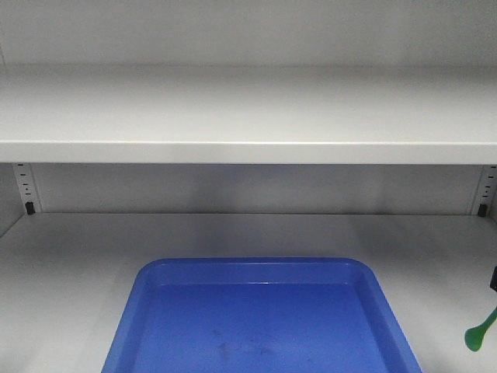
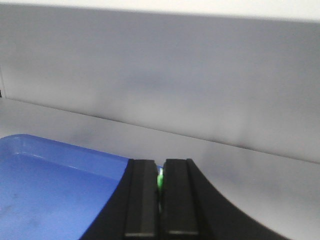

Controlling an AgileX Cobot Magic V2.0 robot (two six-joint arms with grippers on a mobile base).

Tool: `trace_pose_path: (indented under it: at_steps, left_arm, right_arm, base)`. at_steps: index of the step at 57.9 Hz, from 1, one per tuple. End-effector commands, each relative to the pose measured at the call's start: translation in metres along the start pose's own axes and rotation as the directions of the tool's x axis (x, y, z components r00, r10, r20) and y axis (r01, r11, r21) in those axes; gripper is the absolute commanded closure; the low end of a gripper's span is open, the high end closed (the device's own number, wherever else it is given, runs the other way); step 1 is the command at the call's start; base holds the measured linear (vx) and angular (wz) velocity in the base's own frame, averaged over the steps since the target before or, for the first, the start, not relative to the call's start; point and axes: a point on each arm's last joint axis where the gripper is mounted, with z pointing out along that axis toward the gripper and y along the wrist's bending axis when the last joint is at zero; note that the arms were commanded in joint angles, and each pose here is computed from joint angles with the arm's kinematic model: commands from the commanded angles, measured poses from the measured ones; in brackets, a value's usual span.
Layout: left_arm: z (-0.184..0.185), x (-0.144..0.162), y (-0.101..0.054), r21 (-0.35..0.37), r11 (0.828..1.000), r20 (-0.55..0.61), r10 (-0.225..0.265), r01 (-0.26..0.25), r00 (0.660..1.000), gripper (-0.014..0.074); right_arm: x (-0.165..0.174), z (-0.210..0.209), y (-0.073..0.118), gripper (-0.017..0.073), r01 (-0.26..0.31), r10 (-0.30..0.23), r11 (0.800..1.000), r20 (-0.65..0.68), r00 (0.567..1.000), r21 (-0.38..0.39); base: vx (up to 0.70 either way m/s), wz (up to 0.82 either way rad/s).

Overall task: Sort red and green spoons into left cabinet
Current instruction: 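Drive up to the open cabinet shelf holding the blue tray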

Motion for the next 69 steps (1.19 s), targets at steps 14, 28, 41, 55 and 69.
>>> trace_pose_path:
  at_steps: [14,28,41,55,69]
  left_arm:
    - [-0.0027,-0.0141,0.0023,-0.023,1.000,0.092,-0.018,0.020,0.996,0.0594]
    - [-0.0027,-0.0141,0.0023,-0.023,1.000,0.092,-0.018,0.020,0.996,0.0594]
    - [-0.0030,-0.0167,0.0034,-0.035,0.999,0.121,-0.017,0.021,0.992,0.0594]
    - [-0.0031,-0.0172,0.0036,-0.037,0.999,0.127,-0.018,0.023,0.992,0.0594]
    - [0.0012,-0.0205,0.0020,0.003,0.995,0.156,-0.103,0.103,0.982,0.0594]
  right_arm:
    - [-0.0115,-0.0017,-0.0018,0.0564,-0.020,0.019,1.000,0.045,0.999,0.021]
    - [-0.0116,-0.0017,-0.0018,0.0564,-0.021,0.020,1.000,0.045,0.999,0.021]
    - [-0.0116,-0.0017,-0.0020,0.0564,-0.021,0.020,1.000,0.046,0.999,0.022]
    - [-0.0116,-0.0017,-0.0020,0.0564,-0.021,0.020,1.000,0.046,0.999,0.022]
    - [-0.0091,0.0029,-0.0020,0.0564,-0.031,0.031,0.999,0.026,0.999,0.005]
  base:
    - [0.00,0.00]
    - [0.00,0.00]
    - [0.00,0.00]
    - [0.00,0.00]
    - [0.00,0.00]
